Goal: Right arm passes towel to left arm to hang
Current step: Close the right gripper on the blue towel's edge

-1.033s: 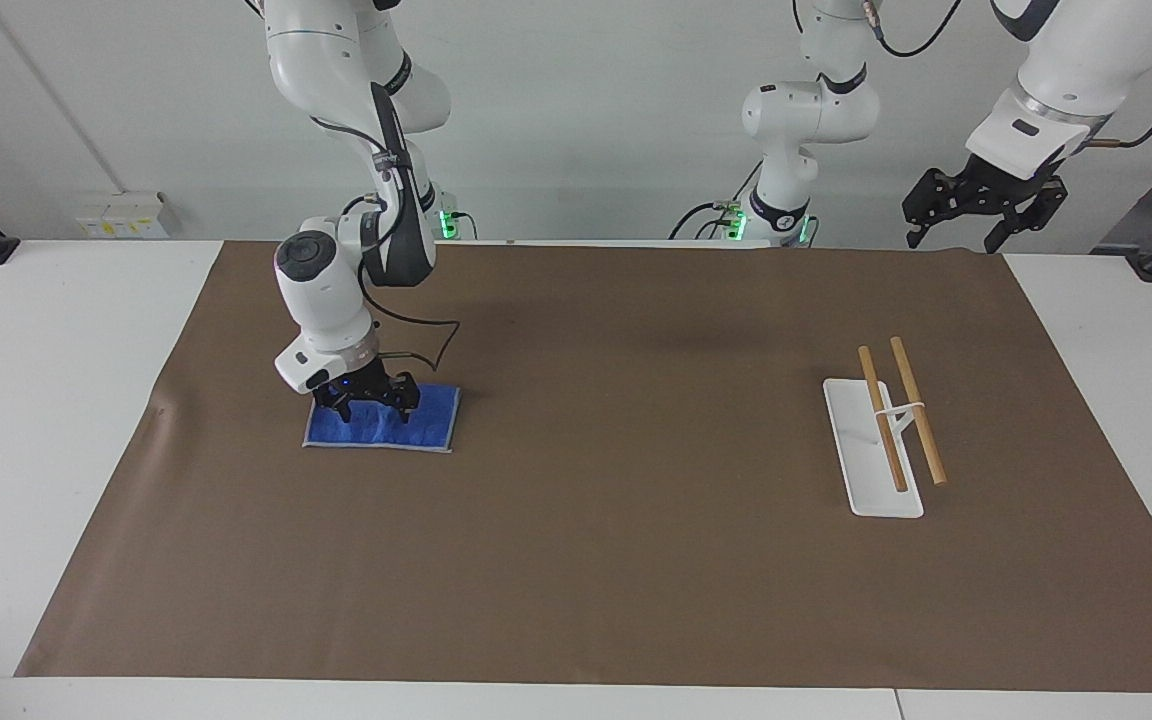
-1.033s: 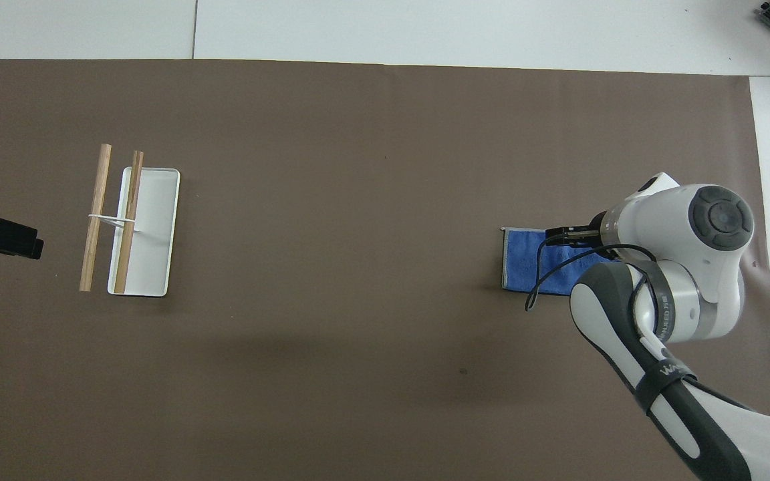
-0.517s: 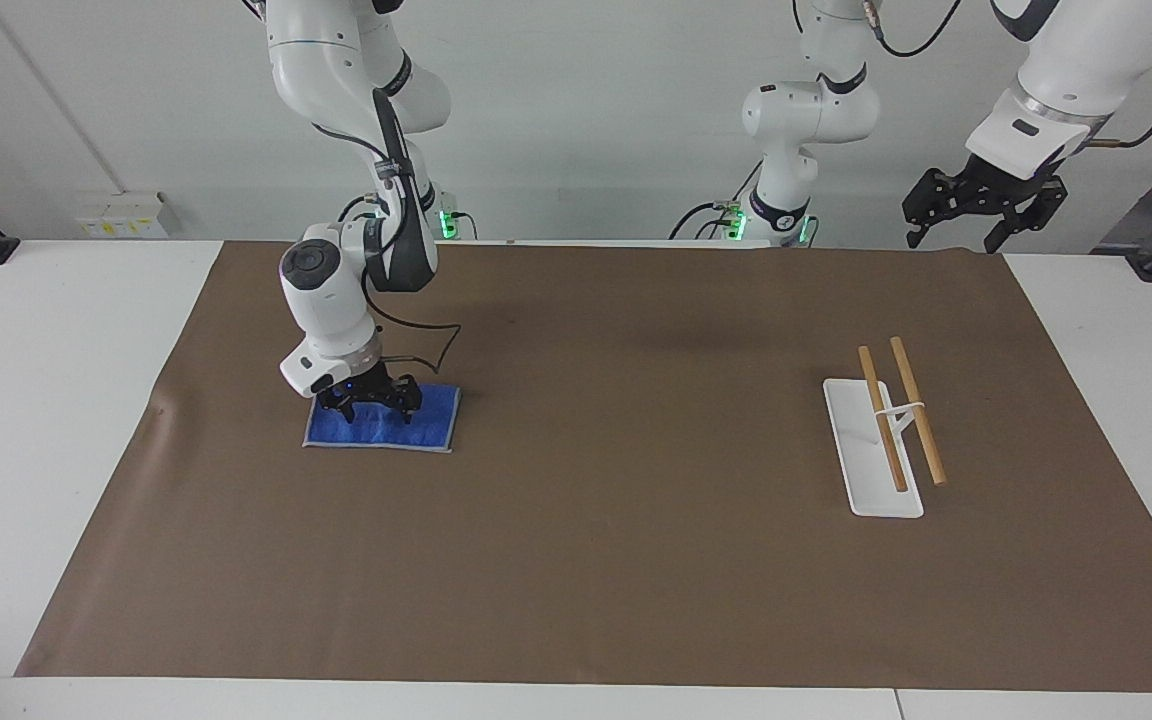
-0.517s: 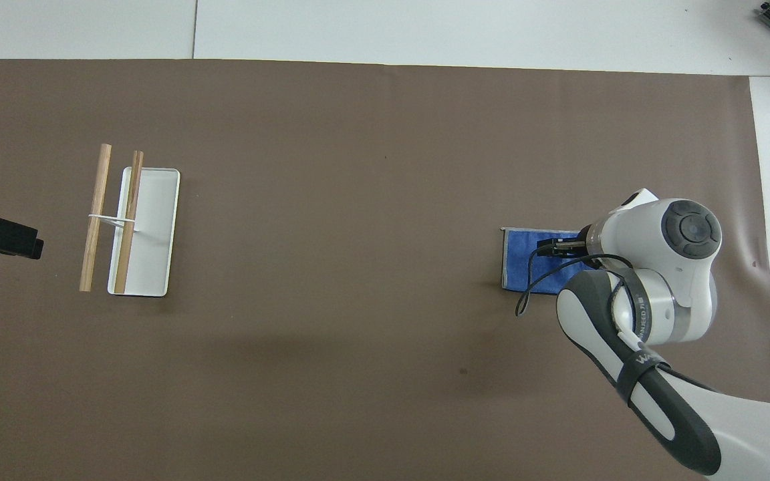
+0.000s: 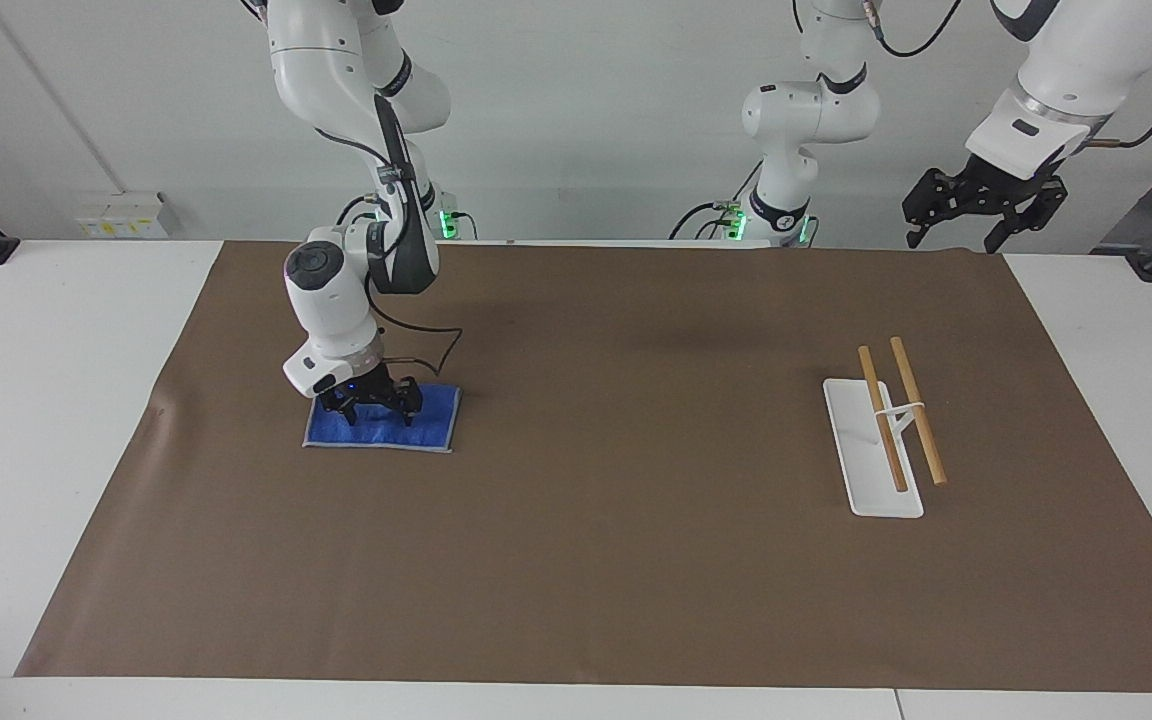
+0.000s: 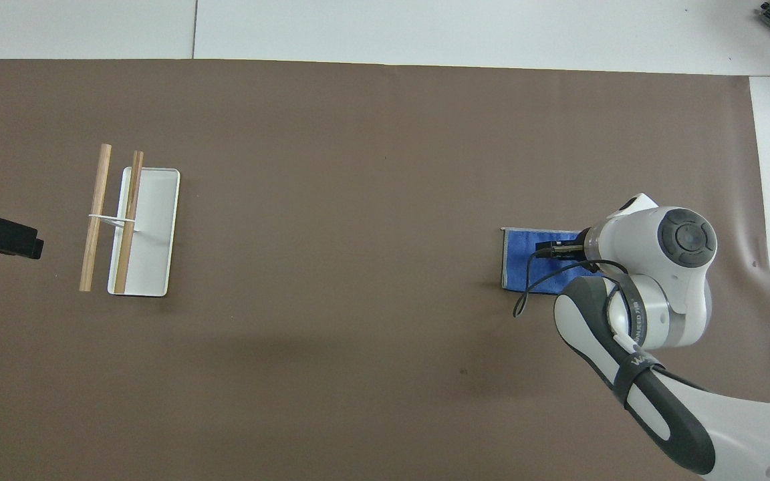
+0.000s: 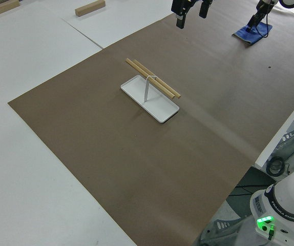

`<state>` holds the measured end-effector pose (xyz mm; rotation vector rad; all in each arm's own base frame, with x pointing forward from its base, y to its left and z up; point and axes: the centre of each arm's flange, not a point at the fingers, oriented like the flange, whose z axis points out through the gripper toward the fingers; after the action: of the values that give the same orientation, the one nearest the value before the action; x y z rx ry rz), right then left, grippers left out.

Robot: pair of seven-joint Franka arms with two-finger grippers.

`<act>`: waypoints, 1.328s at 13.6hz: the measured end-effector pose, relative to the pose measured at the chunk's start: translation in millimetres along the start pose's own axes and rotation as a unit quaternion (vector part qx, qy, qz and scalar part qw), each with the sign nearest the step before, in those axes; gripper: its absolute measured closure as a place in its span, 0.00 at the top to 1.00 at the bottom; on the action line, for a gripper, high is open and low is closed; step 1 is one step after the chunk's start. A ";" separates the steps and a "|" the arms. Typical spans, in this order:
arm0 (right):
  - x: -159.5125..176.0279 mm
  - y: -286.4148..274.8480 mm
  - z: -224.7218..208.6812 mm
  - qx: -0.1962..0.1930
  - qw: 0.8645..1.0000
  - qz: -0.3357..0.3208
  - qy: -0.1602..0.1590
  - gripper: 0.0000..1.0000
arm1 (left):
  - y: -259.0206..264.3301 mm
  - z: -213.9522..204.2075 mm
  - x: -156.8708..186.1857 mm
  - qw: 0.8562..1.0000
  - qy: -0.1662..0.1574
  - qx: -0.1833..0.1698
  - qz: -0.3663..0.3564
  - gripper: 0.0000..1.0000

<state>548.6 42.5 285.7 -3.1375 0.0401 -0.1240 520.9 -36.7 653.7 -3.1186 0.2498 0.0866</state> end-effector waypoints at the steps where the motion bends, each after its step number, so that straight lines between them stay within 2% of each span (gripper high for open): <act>1: -0.1 -0.5 0.0 0.001 1.000 0.001 0.000 0.84 | 0.0 0.0 0.0 1.000 0.000 0.000 0.000 1.00; 2: -0.2 -1.6 0.1 0.004 1.000 0.005 0.000 0.74 | 0.0 0.0 0.0 1.000 0.000 0.000 0.000 1.00; 3: -0.5 -3.7 0.0 0.009 1.000 0.009 -0.001 0.74 | 0.0 0.0 0.0 1.000 0.000 0.000 0.000 1.00; 5: -0.2 -6.7 -1.3 0.012 1.000 0.012 0.000 0.52 | 0.0 0.0 0.0 1.000 0.000 0.000 0.000 1.00; 8: -0.3 -15.5 -4.2 0.014 0.999 0.033 0.003 0.13 | 0.0 0.0 0.0 1.000 0.000 0.000 0.000 1.00; 9: -0.5 -20.8 -4.8 0.014 0.999 0.038 0.003 0.04 | 0.0 0.0 0.0 1.000 0.000 0.000 0.000 1.00; 12: 8.2 -29.6 -22.4 0.016 0.999 0.037 -0.006 0.04 | 0.0 0.0 0.0 1.000 0.000 0.000 0.000 1.00; 14: 21.6 -37.6 -60.7 0.020 0.999 0.031 -0.007 0.04 | 0.0 0.0 0.0 1.000 0.000 0.000 0.000 1.00; 16: 31.4 -58.5 -105.5 0.035 0.999 0.017 0.017 0.04 | 0.0 0.0 0.0 1.000 0.000 0.000 0.000 1.00; 18: 39.2 -82.8 -137.6 0.080 0.996 0.024 0.036 0.04 | 0.0 0.0 0.0 1.000 0.000 0.000 0.000 1.00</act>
<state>579.0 124.2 426.2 -2.9691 0.1016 -0.2278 520.9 -36.7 653.7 -3.1186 0.2498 0.0866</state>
